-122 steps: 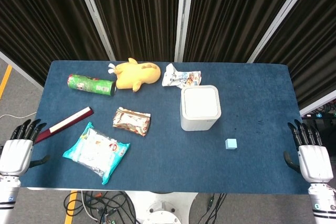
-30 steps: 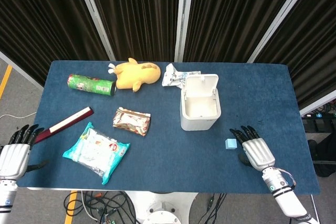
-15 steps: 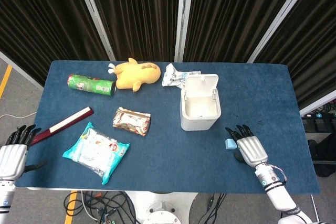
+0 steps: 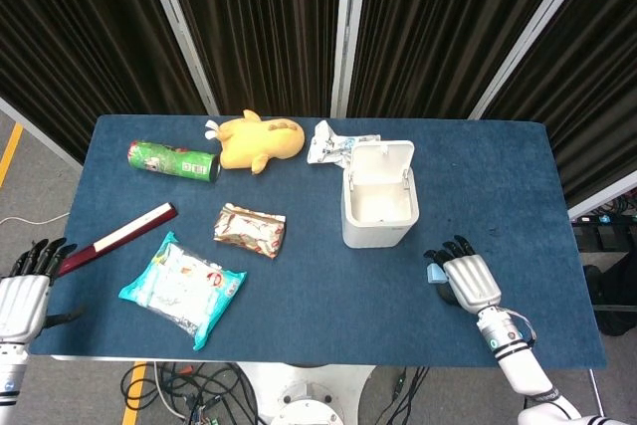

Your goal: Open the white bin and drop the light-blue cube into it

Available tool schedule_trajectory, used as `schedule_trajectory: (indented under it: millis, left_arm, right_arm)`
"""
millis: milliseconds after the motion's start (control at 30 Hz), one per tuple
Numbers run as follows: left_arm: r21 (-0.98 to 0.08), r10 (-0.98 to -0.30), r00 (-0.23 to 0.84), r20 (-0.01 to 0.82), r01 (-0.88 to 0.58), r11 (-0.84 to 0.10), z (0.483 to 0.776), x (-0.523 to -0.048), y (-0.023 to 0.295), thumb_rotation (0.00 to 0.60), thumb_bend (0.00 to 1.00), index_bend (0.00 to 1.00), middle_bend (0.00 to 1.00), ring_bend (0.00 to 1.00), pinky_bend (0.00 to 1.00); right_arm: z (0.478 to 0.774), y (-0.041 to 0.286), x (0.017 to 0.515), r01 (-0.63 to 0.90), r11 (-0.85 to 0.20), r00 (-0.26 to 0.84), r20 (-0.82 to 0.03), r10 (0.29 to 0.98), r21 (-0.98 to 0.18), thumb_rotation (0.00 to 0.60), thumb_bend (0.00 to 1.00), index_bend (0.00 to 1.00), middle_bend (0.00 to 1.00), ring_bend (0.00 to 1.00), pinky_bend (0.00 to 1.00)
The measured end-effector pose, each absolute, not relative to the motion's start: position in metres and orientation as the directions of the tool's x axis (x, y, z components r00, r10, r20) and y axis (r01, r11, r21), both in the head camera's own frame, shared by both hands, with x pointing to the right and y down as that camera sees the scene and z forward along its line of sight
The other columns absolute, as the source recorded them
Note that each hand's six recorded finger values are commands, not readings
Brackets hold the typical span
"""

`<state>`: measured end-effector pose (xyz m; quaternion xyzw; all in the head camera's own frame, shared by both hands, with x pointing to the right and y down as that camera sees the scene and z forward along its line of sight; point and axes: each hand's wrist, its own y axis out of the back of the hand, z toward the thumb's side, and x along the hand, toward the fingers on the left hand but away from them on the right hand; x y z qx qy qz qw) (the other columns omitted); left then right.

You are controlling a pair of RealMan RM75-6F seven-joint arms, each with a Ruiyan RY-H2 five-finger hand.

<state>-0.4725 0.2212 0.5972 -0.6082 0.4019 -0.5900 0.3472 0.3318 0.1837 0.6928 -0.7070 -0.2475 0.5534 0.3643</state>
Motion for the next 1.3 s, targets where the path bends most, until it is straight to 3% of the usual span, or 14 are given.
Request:
schedule_trajectory:
  millis: [167,500,633,833,1167,1300]
  left_arm:
    - [-0.896,-0.898,-0.019,0.44,-0.079,-0.437,0.598,-0.472,0.222,0.6,0.0,0.14,0.09,0.03,0.14]
    - [-0.895,-0.897,-0.02,0.441,-0.081,-0.438,0.599,-0.473,0.222,0.6,0.0,0.14,0.09,0.03,0.14]
    - [-0.896,-0.898,-0.023,0.44,-0.083,-0.436,0.598,-0.474,0.223,0.6,0.0,0.14,0.09,0.03,0.14]
    - [-0.897,-0.899,-0.02,0.438,-0.081,-0.435,0.597,-0.473,0.221,0.6,0.0,0.14,0.09,0.03,0.14]
    - [-0.896,-0.899,-0.012,0.438,-0.079,-0.436,0.597,-0.47,0.22,0.6,0.0,0.14,0.09,0.03,0.14]
    - [-0.893,-0.896,-0.014,0.445,-0.086,-0.442,0.598,-0.471,0.221,0.6,0.0,0.14,0.09,0.03,0.14]
  right_arm:
    - [0.693,0.185,0.332,-0.06,-0.614,0.259,-0.606,0.752,-0.787,0.6,0.28,0.31,0.41,0.21,0.12]
    - [0.692,0.185,0.33,-0.052,-0.587,0.257,-0.578,0.774,-0.808,0.6,0.31,0.5,0.54,0.33,0.19]
    - [0.683,0.182,0.329,-0.039,-0.559,0.265,-0.547,0.794,-0.829,0.6,0.31,0.52,0.56,0.33,0.19]
    - [0.642,0.167,0.325,0.025,-0.473,0.289,-0.447,0.847,-0.881,0.6,0.31,0.52,0.55,0.33,0.19]
    - [0.537,0.108,0.301,0.09,-0.253,0.357,-0.206,0.911,-0.963,0.6,0.3,0.52,0.55,0.33,0.18]
    - [0.529,0.083,0.281,0.096,-0.216,0.376,-0.165,0.912,-0.972,0.6,0.3,0.52,0.54,0.33,0.17]
